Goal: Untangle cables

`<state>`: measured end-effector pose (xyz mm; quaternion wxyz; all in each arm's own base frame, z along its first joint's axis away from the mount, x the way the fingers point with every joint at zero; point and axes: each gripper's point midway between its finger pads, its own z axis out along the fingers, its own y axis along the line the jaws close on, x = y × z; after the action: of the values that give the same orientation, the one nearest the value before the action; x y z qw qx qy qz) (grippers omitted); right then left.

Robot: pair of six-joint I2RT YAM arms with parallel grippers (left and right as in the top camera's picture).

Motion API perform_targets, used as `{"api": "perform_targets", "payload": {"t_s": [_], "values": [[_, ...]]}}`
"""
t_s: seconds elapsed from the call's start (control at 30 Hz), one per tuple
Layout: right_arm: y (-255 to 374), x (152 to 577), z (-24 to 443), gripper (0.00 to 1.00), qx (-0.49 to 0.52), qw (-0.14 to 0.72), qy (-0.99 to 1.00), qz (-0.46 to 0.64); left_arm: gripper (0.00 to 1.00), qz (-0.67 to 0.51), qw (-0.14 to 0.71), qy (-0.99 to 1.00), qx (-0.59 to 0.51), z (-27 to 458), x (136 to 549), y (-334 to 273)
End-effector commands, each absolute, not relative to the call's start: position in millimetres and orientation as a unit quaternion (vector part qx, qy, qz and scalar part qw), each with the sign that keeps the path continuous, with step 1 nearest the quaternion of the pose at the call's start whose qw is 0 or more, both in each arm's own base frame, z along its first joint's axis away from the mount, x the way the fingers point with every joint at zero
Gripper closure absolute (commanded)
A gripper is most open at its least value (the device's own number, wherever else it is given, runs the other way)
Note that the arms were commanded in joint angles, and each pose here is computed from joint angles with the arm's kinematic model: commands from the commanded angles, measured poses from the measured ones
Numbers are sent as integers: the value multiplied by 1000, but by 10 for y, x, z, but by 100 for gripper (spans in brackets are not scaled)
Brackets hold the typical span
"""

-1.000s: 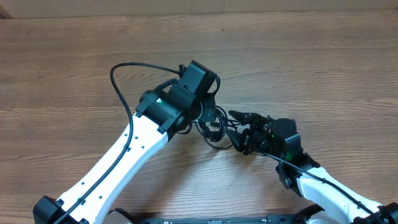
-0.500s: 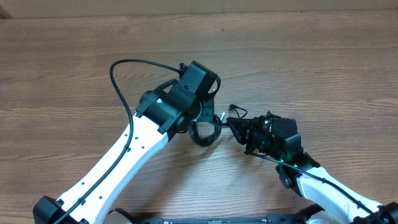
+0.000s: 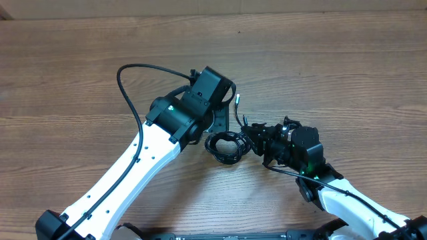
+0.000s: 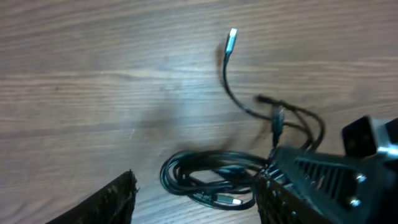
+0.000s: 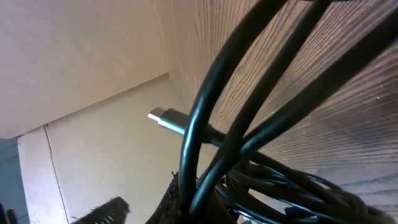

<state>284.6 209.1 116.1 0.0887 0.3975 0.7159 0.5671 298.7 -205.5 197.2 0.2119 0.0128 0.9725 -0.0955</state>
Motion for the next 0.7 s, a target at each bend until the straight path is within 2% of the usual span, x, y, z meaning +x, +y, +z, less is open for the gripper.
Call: {"api": "perform_targets", "payload": {"t_s": [0.0,0.2,0.4,0.5,0.67], "values": [[2134,2865,1254,96,381,93,716,578,37,-77,200,977,12,1949,2935,-1980],[2143,2854,1258,96,379,90,716,579,35,-58,161,984,-44,1827,2794,-1827],[2146,2850,1257,96,378,89,717,579,39,-44,105,985,-127,1659,2616,-1645],[2146,2850,1257,96,378,89,717,579,40,-37,73,983,-164,1417,2486,-1610],[2144,2852,1255,96,379,90,717,579,40,-85,39,983,-159,1141,2400,-1793]]}}
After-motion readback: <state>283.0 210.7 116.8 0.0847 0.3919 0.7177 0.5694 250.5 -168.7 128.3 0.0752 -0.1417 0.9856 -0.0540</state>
